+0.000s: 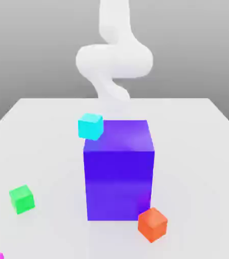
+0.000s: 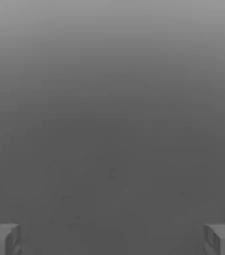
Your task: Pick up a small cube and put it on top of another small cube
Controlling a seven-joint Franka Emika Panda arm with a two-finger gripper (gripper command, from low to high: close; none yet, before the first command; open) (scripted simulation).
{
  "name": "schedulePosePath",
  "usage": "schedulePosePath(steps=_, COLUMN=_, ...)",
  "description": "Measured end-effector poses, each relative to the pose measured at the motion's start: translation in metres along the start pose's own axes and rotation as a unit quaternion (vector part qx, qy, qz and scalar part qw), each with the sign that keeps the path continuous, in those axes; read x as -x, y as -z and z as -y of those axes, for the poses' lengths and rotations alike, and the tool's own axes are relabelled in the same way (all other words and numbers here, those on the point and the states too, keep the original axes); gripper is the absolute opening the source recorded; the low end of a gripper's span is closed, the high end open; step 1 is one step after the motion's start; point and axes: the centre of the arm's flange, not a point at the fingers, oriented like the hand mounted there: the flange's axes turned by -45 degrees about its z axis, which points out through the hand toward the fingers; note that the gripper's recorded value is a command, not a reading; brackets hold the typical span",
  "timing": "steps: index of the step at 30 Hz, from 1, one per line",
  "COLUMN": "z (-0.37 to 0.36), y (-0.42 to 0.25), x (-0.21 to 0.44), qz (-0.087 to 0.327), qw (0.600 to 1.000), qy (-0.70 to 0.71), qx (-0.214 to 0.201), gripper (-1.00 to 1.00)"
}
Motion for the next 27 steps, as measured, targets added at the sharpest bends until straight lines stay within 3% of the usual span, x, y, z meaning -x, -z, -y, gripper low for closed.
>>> schedulePosePath(steps=13, z=-0.074, y=-0.214, x=0.002, qz=0.124, qw=0.95, qy=-0.243, qx=0.15, gripper=0.0)
schedulePosePath(steps=20, z=-0.142, y=-0.317, x=0.043, qz=0.173, qw=0.885, qy=-0.378, qx=0.208, gripper=0.0)
schedulePosePath(steps=27, z=-0.193, y=-0.407, x=0.105, qz=0.215, qw=0.802, qy=-0.502, qx=0.241, gripper=0.0)
